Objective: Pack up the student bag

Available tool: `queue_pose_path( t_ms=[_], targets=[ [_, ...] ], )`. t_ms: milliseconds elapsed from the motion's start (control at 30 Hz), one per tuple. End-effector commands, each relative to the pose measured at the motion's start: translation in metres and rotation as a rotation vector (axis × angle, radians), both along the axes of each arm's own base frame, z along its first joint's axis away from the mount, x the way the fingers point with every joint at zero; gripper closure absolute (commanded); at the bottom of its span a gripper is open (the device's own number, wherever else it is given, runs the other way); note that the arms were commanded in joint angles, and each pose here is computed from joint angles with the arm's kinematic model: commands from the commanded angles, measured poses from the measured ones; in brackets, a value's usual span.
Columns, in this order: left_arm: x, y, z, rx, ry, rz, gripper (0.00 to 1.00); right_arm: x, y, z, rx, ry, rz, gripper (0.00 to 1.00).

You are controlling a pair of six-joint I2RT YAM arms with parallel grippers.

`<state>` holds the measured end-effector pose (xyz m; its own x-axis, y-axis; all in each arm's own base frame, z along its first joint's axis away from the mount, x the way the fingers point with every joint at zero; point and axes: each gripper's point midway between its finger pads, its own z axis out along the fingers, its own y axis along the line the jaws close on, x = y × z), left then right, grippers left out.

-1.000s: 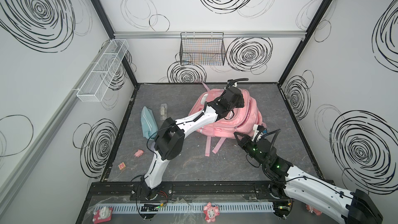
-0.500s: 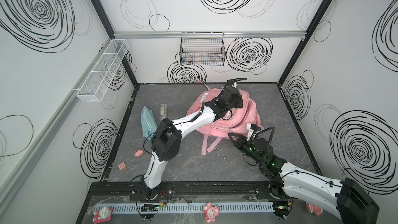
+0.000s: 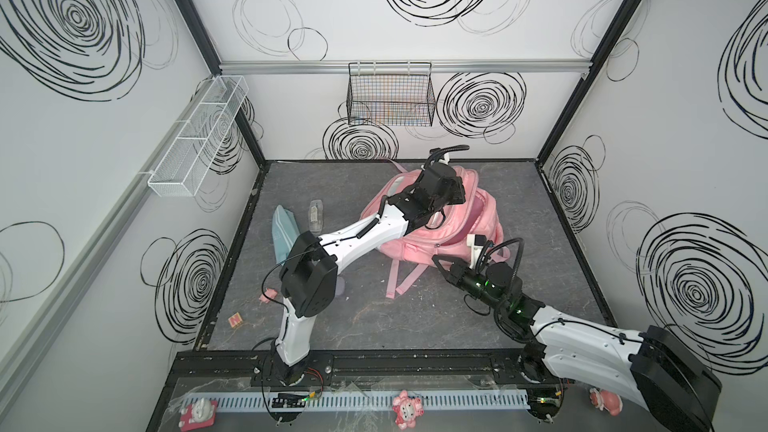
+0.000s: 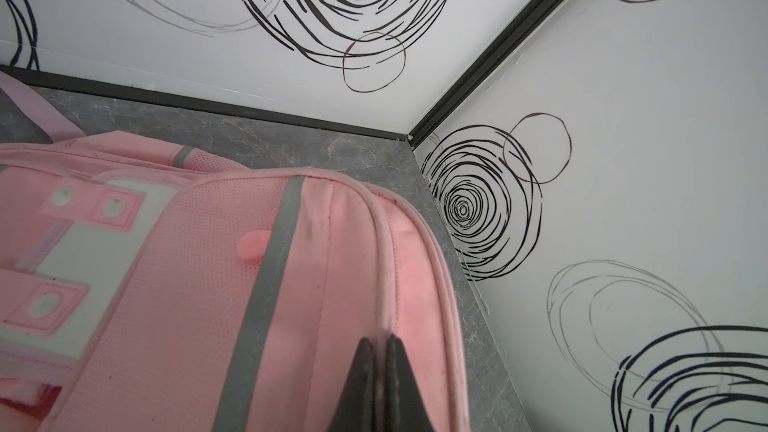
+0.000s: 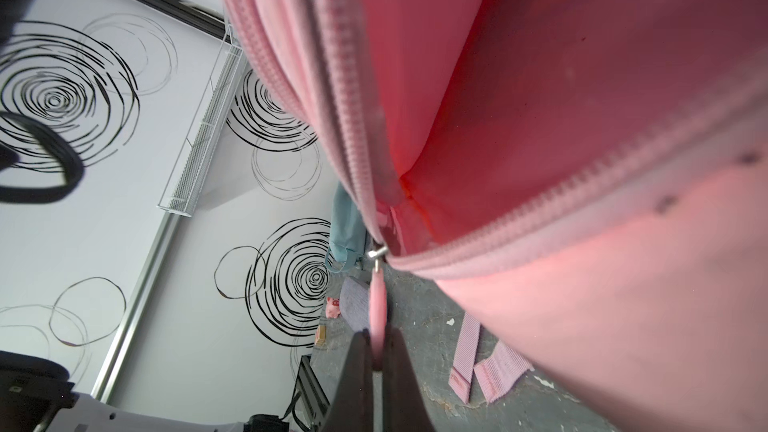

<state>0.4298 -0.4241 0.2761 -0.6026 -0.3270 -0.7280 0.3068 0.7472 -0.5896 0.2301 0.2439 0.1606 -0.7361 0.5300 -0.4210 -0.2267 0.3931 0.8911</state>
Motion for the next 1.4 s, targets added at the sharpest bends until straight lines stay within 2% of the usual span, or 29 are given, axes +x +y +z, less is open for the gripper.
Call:
queue_pose_path(
  t_ms=[0,367,467,600,667,733,767,833,900,933,1067,1133,1233,1367],
  targets=[
    [-0.008,0.024,0.181,-0.450,-0.330,0.068,1.00,-0.024,0.029,0.006,-0.021,-0.030,0.207,1.00],
    [-0.012,0.023,0.174,-0.495,-0.314,0.096,1.00,-0.018,0.031,-0.008,-0.096,-0.038,0.200,1.00],
    [-0.017,0.016,0.164,-0.458,-0.315,0.039,1.00,-0.014,0.027,-0.011,-0.169,-0.037,0.177,1.00],
    [-0.028,0.008,0.140,-0.389,-0.289,-0.049,1.00,-0.006,0.004,-0.017,-0.288,-0.037,0.078,1.00],
    [-0.035,0.003,0.126,-0.342,-0.279,-0.094,1.00,-0.007,-0.002,-0.012,-0.314,-0.068,0.066,0.87],
    [-0.040,-0.001,0.110,-0.274,-0.265,-0.134,1.00,-0.008,-0.006,-0.006,-0.333,-0.092,0.064,0.61],
    [-0.041,-0.002,0.103,-0.248,-0.258,-0.143,1.00,-0.009,-0.008,-0.004,-0.343,-0.096,0.063,0.54],
    [-0.044,-0.003,0.087,-0.190,-0.243,-0.166,1.00,-0.011,-0.014,-0.003,-0.363,-0.100,0.052,0.45],
    [-0.048,-0.004,0.074,-0.143,-0.232,-0.187,0.99,-0.013,-0.019,-0.001,-0.377,-0.114,0.044,0.42],
    [-0.049,-0.004,0.069,-0.122,-0.231,-0.193,0.98,-0.013,-0.021,0.001,-0.382,-0.126,0.039,0.41],
    [-0.055,-0.004,0.048,-0.058,-0.214,-0.223,0.77,-0.014,-0.034,0.015,-0.383,-0.164,-0.011,0.40],
    [-0.059,-0.003,0.041,-0.035,-0.207,-0.242,0.63,-0.014,-0.043,0.024,-0.376,-0.187,-0.052,0.40],
    [-0.066,0.006,0.036,0.008,-0.214,-0.253,0.47,-0.013,-0.058,0.040,-0.359,-0.230,-0.122,0.39],
    [-0.075,0.036,0.044,0.076,-0.252,-0.227,0.35,-0.013,-0.074,0.063,-0.344,-0.309,-0.194,0.37]
  ],
)
